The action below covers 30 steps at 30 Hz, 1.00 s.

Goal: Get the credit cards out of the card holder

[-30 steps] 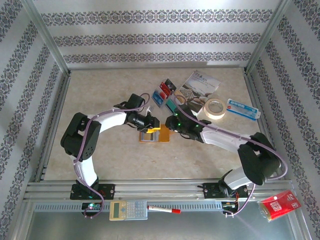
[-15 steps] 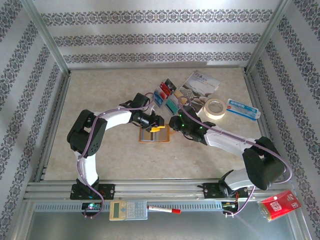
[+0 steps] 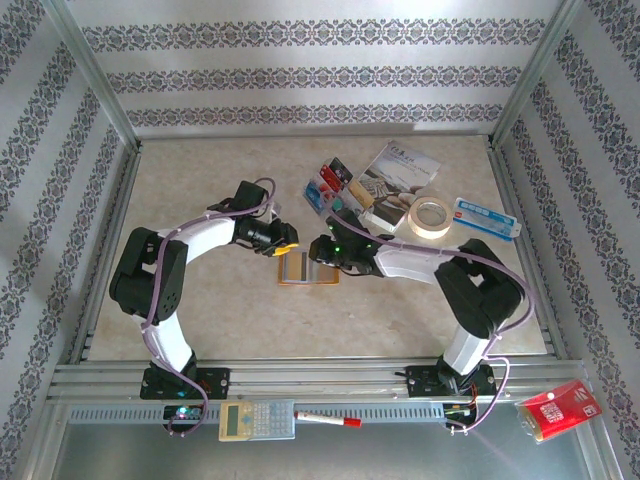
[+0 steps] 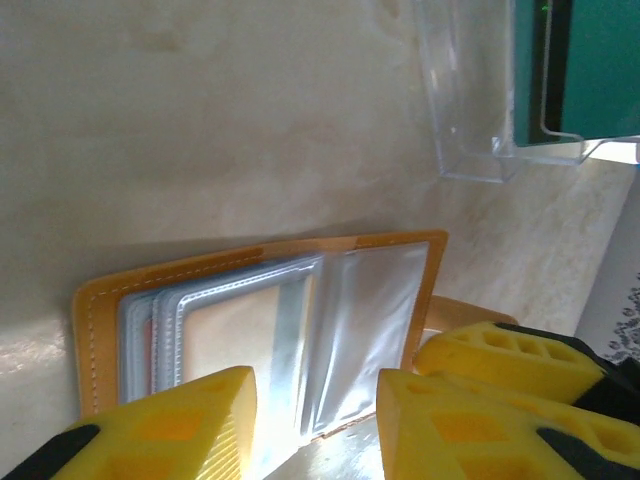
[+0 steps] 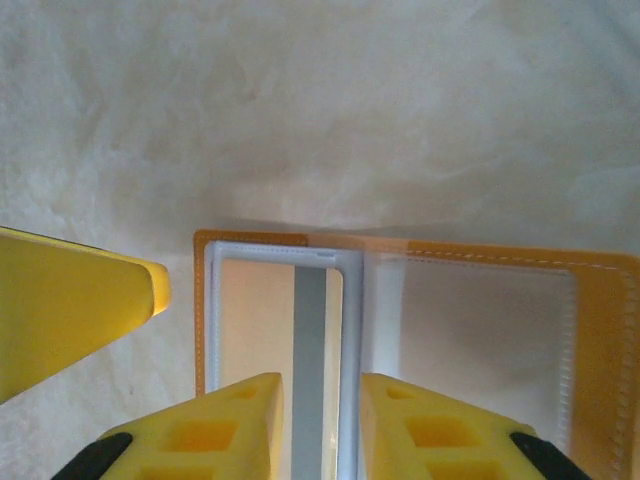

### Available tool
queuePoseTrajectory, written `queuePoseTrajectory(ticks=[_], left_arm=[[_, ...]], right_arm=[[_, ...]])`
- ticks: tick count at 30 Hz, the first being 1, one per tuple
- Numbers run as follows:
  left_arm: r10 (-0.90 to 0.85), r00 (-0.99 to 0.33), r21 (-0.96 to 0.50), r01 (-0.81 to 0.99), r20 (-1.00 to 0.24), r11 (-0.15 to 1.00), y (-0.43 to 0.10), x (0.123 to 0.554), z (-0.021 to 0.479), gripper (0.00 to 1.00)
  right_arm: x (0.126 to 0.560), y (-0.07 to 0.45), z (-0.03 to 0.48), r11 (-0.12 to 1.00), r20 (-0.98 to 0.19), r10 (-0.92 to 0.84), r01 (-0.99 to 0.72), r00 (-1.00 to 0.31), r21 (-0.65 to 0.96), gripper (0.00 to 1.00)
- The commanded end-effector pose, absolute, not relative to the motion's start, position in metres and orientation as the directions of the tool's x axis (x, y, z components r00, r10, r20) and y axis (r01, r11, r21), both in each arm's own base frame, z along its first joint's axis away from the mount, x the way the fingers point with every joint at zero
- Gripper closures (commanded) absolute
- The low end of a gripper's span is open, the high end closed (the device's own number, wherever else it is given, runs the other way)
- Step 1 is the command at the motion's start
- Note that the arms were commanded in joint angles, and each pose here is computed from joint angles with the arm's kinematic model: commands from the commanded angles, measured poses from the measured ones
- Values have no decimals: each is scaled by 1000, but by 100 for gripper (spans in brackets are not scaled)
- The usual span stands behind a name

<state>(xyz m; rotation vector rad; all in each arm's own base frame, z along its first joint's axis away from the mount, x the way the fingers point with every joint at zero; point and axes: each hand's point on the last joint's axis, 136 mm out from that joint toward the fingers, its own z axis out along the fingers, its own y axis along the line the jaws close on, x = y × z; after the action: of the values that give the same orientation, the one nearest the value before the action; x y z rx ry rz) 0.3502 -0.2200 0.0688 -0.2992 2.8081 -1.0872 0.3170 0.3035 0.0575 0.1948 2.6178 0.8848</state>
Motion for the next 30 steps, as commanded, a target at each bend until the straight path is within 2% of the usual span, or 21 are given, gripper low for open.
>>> queuePoseTrajectory(ticks=[1,11,20,30], left_arm=[[-217,-976,-640,-159,-12,751,-213,339,59,68],[-210,-976,-650,-196,56,735,-218,332,47,77],[-198,-976,-605,-213,93,768,-214,322,28,78],[-180,-981,-560,-186,67,808,-203,316,6,83]], right_arm=[[318,325,60,745,-260,230,-2,-938,667,74],[317,329,37,751,-203,196,14,-959,660,83],[317,318,26,764,-189,232,58,-954,643,83],[315,311,18,753,-165,258,91,-952,651,87]])
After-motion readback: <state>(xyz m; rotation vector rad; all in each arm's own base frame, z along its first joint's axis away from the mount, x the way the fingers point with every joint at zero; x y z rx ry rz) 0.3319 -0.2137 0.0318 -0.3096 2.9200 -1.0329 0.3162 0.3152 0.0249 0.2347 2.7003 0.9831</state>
